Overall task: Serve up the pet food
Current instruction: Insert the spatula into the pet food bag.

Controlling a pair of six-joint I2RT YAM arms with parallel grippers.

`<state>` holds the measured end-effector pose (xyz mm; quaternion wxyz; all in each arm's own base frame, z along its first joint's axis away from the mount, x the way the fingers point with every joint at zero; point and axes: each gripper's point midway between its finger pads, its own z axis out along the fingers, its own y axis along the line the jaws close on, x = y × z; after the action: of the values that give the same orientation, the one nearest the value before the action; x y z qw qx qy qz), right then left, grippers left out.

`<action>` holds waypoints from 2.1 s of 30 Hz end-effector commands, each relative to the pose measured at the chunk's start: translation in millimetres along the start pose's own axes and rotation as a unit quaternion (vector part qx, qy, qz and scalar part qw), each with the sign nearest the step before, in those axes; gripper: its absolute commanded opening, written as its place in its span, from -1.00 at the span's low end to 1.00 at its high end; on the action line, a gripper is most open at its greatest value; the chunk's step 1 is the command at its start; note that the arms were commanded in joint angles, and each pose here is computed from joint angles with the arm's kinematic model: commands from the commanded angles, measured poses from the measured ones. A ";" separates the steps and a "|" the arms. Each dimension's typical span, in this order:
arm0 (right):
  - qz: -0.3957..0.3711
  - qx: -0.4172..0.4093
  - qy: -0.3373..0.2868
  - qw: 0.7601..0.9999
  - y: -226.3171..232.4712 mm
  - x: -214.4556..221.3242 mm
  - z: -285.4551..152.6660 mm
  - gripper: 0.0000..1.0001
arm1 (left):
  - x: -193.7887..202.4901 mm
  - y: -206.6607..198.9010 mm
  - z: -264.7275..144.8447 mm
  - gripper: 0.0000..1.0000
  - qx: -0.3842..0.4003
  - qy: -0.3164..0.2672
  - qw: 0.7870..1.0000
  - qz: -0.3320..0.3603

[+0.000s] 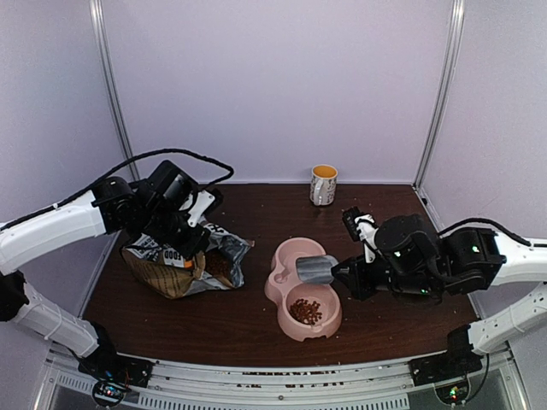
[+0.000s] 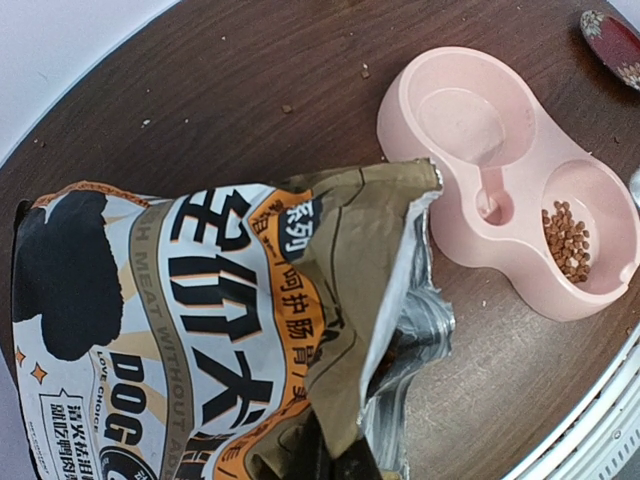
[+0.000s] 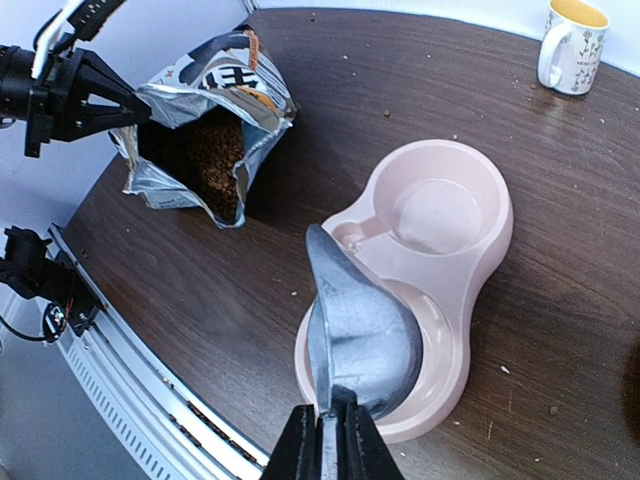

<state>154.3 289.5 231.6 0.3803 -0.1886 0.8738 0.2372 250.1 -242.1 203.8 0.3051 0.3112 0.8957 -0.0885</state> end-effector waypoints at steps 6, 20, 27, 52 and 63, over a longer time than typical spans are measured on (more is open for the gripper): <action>0.011 -0.085 -0.064 0.994 54.9 -43.7 5.3 -1.00 | -72.3 -3.8 -24.6 -1.00 0.008 -0.081 0.997 -0.004; -0.001 -0.116 -0.078 0.990 120.1 -71.2 58.5 -1.00 | -61.5 -16.0 -14.5 -1.00 0.044 -0.070 0.996 -0.026; 0.008 -0.061 -0.038 0.997 116.0 -70.9 110.7 -1.00 | -48.8 -15.6 -12.7 -1.00 0.046 -0.066 0.996 -0.033; 0.005 -0.151 0.086 0.985 144.2 -33.5 185.7 -1.00 | -42.3 -13.9 -16.9 -1.00 0.045 -0.069 0.996 -0.032; 0.005 -0.172 0.139 0.975 161.3 20.4 182.5 -1.00 | -42.8 -11.9 -15.9 -1.00 0.039 -0.069 0.996 -0.033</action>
<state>209.3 508.1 167.8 0.2771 -0.2488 0.8682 0.3279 248.5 -252.5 202.4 0.2806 0.3006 0.9042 -0.1151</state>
